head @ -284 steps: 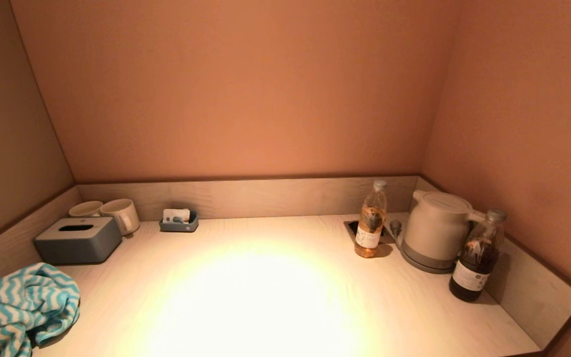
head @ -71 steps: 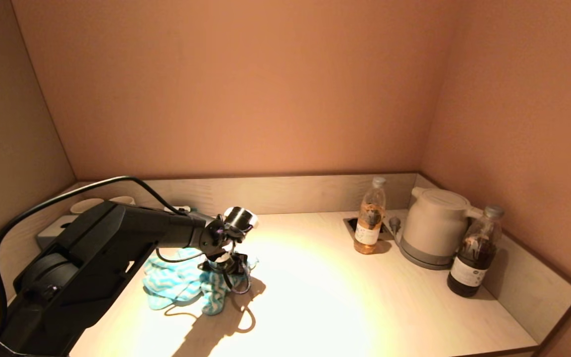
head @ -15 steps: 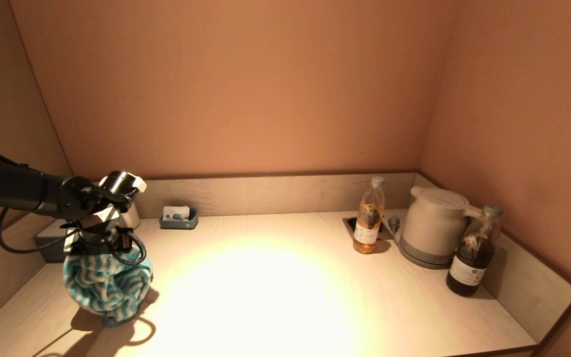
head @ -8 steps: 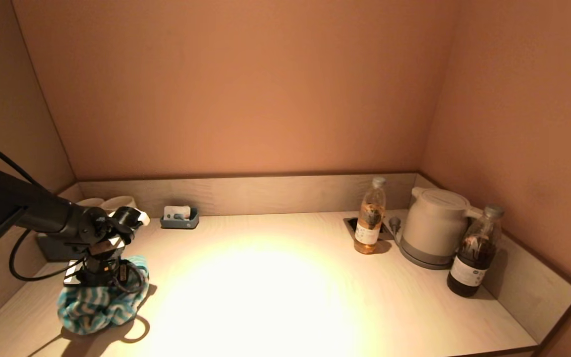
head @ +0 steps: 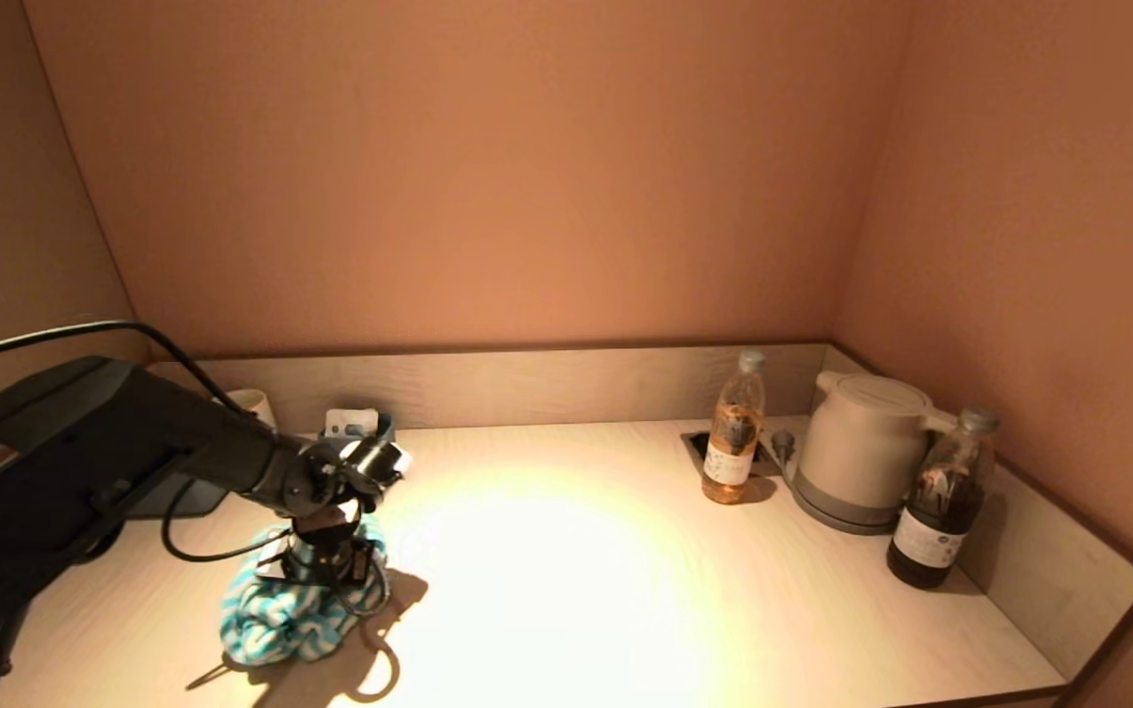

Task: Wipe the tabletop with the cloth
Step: Sweep the stains on the table

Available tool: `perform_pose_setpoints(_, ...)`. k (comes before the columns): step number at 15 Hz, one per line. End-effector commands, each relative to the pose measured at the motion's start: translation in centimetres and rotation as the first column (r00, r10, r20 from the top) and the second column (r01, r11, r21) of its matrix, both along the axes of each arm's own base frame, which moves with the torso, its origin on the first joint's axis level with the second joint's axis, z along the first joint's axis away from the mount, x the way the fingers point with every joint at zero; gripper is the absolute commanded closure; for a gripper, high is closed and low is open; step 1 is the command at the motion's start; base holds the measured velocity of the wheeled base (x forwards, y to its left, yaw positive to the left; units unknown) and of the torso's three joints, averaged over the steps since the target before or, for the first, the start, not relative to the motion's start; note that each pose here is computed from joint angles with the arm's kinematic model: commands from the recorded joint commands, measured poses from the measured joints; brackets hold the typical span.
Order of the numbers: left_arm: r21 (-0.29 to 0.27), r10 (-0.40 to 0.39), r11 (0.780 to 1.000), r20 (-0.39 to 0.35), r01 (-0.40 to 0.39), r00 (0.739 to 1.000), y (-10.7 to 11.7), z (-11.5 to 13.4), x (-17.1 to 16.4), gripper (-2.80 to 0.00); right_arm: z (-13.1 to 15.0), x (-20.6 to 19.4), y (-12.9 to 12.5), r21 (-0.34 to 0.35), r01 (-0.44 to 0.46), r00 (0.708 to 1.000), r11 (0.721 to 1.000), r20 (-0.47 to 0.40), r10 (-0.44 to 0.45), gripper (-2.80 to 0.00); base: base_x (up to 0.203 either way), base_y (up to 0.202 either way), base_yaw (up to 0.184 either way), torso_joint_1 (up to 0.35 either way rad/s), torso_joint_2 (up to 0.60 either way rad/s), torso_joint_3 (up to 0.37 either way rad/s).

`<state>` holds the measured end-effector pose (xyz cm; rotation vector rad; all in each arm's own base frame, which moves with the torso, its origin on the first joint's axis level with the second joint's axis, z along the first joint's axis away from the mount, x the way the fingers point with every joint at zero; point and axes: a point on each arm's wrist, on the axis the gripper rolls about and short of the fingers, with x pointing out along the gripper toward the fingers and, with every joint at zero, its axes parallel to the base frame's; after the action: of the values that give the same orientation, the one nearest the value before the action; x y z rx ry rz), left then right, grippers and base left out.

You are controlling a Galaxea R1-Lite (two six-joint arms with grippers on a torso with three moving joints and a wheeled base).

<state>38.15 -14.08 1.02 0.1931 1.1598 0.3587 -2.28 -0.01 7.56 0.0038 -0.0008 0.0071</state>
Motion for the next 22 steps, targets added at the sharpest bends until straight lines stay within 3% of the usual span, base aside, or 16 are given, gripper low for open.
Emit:
perform_pose_setpoints(1, 0.001, -0.037, 0.999, -0.014, 0.037, 0.999, -1.9, -1.2, -0.3, 0.0, 0.0, 0.0, 0.0, 0.001, -0.001, 1.0, 1.0, 0.001, 0.001, 0.0, 0.0, 0.0, 0.0, 0.0, 0.0, 0.0)
perform_pose_setpoints(5, -0.052, -0.134, 0.989, 0.118, 0.141, 0.984, -7.2, 1.1, 0.7, 0.0, 0.0, 0.0, 0.0, -0.001, -0.001, 1.0, 1.0, 0.001, 0.001, 0.0, 0.0, 0.0, 0.0, 0.0, 0.0, 0.0)
perform_pose_setpoints(9, -0.079, -0.216, 0.969, 0.201, 0.235, 0.956, -11.7, 1.5, 2.4, 0.0, 0.0, 0.0, 0.0, 0.001, -0.001, 1.0, 1.0, 0.001, 0.001, 0.0, 0.0, 0.0, 0.0, 0.0, 0.0, 0.0)
perform_pose_setpoints(12, -0.065, -0.349, 0.928, 0.192, 0.367, 0.917, -15.1, -0.8, 1.5, 0.0, 0.0, 0.0, 0.0, 0.0, -0.001, 1.0, 1.0, 0.001, 0.001, 0.0, 0.0, 0.0, 0.0, 0.0, 0.0, 0.0)
perform_pose_setpoints(14, -0.063, -0.377, 0.918, 0.174, 0.392, 0.91, -15.9, -2.0, 1.0, 0.0, 0.0, 0.0, 0.0, -0.001, -0.001, 1.0, 1.0, 0.001, 0.001, 0.0, 0.0, 0.0, 0.0, 0.0, 0.0, 0.0)
perform_pose_setpoints(17, -0.097, -0.442, 0.882, 0.17, 0.462, 0.881, -17.1, -2.1, 0.4, 0.0, 0.0, 0.0, 0.0, 0.0, -0.001, 1.0, 1.0, 0.001, 0.001, 0.0, 0.0, 0.0, 0.0, 0.0, 0.0, 0.0)
perform_pose_setpoints(21, -0.091, -0.523, 0.836, 0.167, 0.541, 0.836, -19.7, -2.0, -2.0, 0.0, 0.0, 0.0, 0.0, -0.001, -0.001, 1.0, 1.0, 0.001, 0.001, 0.0, 0.0, 0.0, 0.0, 0.0, 0.0, 0.0)
perform_pose_setpoints(22, -0.091, -0.523, 0.836, 0.167, 0.541, 0.836, -19.7, -2.0, -2.1, 0.0, 0.0, 0.0, 0.0, -0.001, -0.001, 1.0, 1.0, 0.001, 0.001, 0.0, 0.0, 0.0, 0.0, 0.0, 0.0, 0.0)
